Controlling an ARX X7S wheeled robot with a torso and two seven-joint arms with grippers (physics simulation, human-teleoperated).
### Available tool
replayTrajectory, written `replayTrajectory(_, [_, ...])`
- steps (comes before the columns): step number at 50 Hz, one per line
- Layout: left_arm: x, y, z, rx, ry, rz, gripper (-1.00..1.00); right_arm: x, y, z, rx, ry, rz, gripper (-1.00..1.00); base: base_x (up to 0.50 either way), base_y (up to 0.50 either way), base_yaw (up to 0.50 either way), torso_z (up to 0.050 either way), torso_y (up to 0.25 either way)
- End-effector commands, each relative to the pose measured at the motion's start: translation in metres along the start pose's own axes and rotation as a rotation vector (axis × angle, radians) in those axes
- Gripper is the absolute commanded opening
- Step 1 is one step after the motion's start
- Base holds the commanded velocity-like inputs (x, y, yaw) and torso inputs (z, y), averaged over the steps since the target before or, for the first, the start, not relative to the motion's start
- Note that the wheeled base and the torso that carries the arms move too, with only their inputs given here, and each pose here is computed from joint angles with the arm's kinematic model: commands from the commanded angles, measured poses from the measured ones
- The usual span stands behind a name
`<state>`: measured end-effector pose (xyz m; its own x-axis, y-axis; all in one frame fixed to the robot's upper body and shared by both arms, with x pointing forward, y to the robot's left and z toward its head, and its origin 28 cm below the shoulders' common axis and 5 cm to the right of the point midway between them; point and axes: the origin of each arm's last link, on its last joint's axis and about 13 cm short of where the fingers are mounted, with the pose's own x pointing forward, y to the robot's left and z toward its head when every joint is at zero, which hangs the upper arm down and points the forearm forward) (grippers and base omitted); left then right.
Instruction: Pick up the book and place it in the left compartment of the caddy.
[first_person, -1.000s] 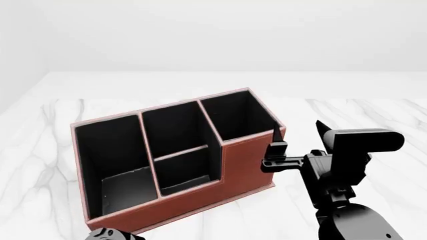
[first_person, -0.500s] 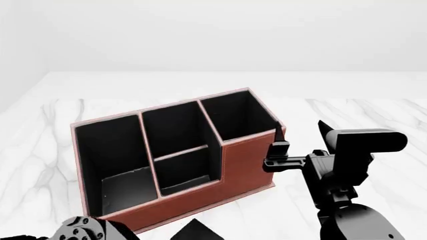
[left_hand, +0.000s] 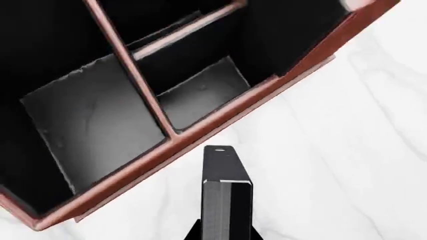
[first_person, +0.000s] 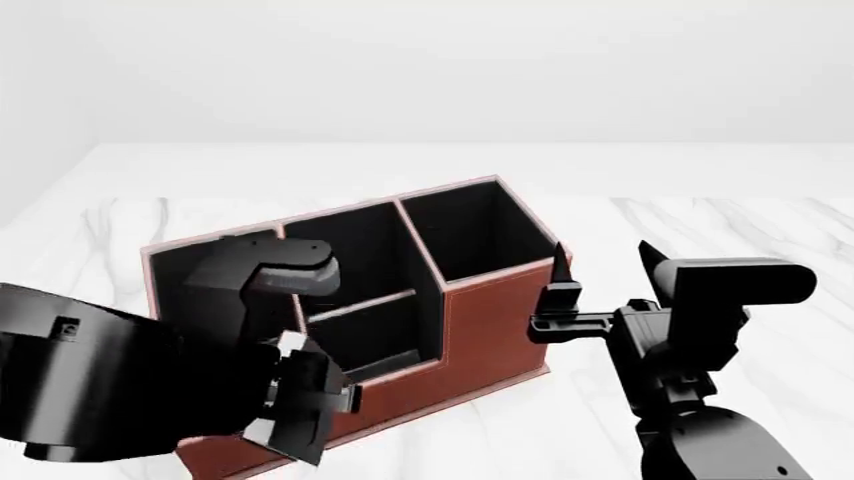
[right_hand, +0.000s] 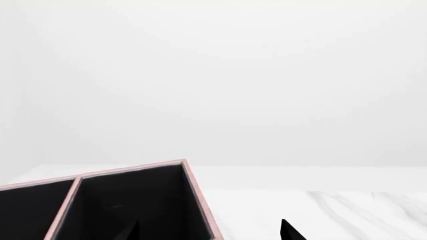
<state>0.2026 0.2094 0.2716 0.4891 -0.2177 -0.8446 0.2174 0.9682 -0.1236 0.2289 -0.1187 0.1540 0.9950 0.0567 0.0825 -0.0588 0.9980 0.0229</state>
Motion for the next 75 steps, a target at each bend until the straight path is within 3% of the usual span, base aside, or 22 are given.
replayTrajectory(1, [-0.047,0.012,0.04,-0.198,-0.113,0.095,-1.0,0.002,0.001,-0.001,-0.001,0.005,0.0,1.0,0.0,0.0,0.0,0.0,0.0])
replayTrajectory(8, [-0.071,0.021,0.08,-0.322,-0.151,0.129,-1.0,0.001,0.001,0.002,-0.005,0.001,0.001,1.0,0.0,0.0,0.0,0.0,0.0])
replayTrajectory(9, [-0.072,0.021,0.083,-0.308,-0.157,0.145,-1.0,0.002,0.001,0.002,-0.004,0.002,0.001,1.0,0.0,0.0,0.0,0.0,0.0])
replayTrajectory(10, [-0.073,0.024,0.094,-0.36,-0.173,0.155,-1.0,0.003,0.001,0.001,-0.004,0.002,0.002,1.0,0.0,0.0,0.0,0.0,0.0])
replayTrajectory(11, [-0.072,0.025,0.097,-0.345,-0.157,0.158,-1.0,0.003,0.002,0.001,-0.004,0.003,0.002,1.0,0.0,0.0,0.0,0.0,0.0])
replayTrajectory(15, [-0.067,0.035,0.121,-0.443,-0.163,0.206,-1.0,0.002,0.002,0.002,-0.007,0.003,0.006,1.0,0.0,0.0,0.0,0.0,0.003])
replayTrajectory(17, [-0.067,0.037,0.129,-0.447,-0.151,0.205,-1.0,0.003,0.002,0.002,-0.009,0.004,0.003,1.0,0.0,0.0,0.0,0.0,0.0])
replayTrajectory(21, [-0.062,0.047,0.153,-0.53,-0.151,0.255,-1.0,0.003,0.003,0.003,-0.007,0.001,0.004,1.0,0.0,0.0,0.0,0.0,0.0])
replayTrajectory(30, [-0.041,0.055,0.174,-0.551,-0.09,0.314,-1.0,0.005,0.002,0.002,-0.011,0.01,-0.003,1.0,0.0,0.0,0.0,0.0,0.001])
replayTrajectory(44, [-0.032,0.058,0.179,-0.517,-0.019,0.339,-1.0,0.006,0.001,0.001,-0.007,0.012,-0.007,1.0,0.0,0.0,0.0,0.0,0.001])
replayTrajectory(59, [-0.007,0.045,0.151,-0.447,0.071,0.337,-1.0,0.007,0.0,0.002,-0.007,0.014,-0.014,1.0,0.0,0.0,0.0,0.0,0.001])
replayTrajectory(75, [0.032,0.054,0.144,-0.478,0.102,0.35,-1.0,0.008,0.001,-0.003,-0.013,0.028,-0.014,1.0,0.0,0.0,0.0,0.0,0.001])
